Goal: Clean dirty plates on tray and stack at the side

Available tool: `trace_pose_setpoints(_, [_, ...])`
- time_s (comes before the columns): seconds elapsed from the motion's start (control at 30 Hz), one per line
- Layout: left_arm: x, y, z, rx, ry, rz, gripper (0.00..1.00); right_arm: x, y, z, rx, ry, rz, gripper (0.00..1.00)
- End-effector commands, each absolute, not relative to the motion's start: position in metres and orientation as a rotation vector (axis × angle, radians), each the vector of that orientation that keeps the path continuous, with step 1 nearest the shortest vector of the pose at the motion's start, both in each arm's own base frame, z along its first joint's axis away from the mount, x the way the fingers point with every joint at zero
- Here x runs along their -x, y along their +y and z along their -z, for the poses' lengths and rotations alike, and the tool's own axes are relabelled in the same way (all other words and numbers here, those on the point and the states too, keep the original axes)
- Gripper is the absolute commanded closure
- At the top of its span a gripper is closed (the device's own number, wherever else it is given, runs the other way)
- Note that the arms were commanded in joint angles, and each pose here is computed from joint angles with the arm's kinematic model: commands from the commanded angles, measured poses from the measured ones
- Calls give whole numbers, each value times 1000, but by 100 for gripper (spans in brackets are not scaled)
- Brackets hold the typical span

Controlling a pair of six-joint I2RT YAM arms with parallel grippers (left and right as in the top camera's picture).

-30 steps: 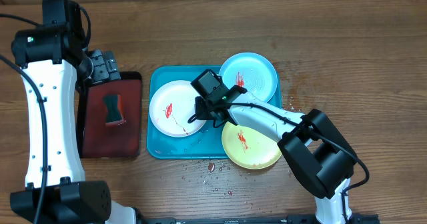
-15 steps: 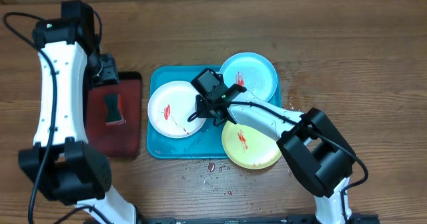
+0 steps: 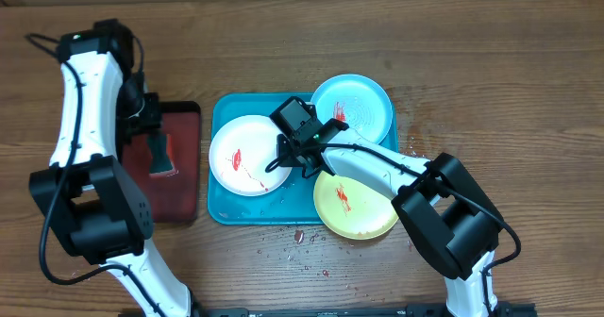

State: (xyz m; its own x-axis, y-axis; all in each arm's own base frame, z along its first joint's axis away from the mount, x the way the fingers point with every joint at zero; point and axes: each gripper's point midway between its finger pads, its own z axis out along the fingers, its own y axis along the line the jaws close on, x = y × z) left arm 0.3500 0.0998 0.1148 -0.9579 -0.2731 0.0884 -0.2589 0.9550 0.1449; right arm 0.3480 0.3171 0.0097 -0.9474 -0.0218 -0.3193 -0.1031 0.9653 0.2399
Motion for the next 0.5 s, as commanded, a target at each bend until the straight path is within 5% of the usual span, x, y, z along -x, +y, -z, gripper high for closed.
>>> trace_pose_setpoints(0.0, [-342,99,-101,-404,-2969,96,57,-346,314,2,109,2819,-323,96])
trace_pose_setpoints(0.47, [-324,95,-38,-405,-2934,62,62,-345,313,3,109,2826,-317,96])
